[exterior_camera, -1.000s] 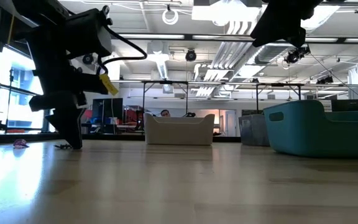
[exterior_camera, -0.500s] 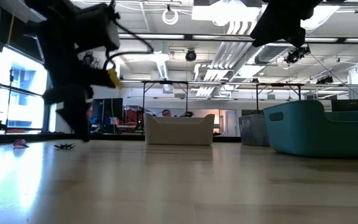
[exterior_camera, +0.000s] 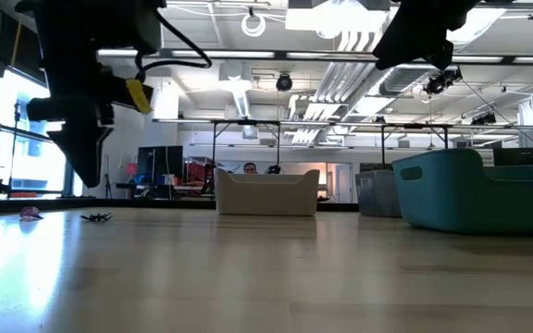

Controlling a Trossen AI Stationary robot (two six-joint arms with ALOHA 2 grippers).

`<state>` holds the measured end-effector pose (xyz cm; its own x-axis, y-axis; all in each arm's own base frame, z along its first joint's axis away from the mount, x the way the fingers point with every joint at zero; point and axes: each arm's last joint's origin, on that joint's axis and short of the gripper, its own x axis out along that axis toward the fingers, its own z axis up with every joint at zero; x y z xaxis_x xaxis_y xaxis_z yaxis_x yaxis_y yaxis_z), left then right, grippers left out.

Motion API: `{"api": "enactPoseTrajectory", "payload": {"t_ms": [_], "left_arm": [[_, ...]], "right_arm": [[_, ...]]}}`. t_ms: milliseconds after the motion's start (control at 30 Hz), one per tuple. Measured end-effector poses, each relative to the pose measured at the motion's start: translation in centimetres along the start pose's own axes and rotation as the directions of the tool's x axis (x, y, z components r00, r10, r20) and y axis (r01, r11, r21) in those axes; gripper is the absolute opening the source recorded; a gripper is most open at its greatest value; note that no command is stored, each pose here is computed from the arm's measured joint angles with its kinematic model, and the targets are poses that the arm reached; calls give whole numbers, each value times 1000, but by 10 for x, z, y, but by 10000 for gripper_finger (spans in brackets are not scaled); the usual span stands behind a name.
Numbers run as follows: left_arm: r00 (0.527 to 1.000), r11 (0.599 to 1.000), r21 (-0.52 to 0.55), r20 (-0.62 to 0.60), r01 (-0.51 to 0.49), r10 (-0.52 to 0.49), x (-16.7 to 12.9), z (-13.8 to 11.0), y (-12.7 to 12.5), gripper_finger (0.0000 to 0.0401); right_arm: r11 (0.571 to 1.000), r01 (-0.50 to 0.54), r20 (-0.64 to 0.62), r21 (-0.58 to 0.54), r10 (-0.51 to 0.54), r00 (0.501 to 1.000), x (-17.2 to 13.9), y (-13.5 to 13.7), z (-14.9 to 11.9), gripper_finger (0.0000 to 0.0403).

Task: Sort Halloween decoration
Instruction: Put the black spider toy into the black bin

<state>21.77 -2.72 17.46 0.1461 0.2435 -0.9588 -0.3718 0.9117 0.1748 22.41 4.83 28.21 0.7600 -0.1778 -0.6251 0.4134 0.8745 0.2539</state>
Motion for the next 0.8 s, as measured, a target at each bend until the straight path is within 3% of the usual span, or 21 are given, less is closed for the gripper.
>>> {"api": "enactPoseTrajectory", "payload": {"t_ms": [233, 433, 800], "left_arm": [[999, 997, 73, -10, 32, -31, 8, 4, -6, 116], [999, 996, 85, -41, 4, 0, 18, 5, -8, 154], [992, 983, 179, -110, -40, 60, 48, 13, -9, 168]], "right_arm": [[1000, 14, 4, 16, -14, 1000, 2, -4, 3, 99], [1000, 12, 2, 12, -12, 1000, 2, -4, 3, 99], [1000, 12, 1, 13, -12, 1000, 2, -4, 3, 99]]}}
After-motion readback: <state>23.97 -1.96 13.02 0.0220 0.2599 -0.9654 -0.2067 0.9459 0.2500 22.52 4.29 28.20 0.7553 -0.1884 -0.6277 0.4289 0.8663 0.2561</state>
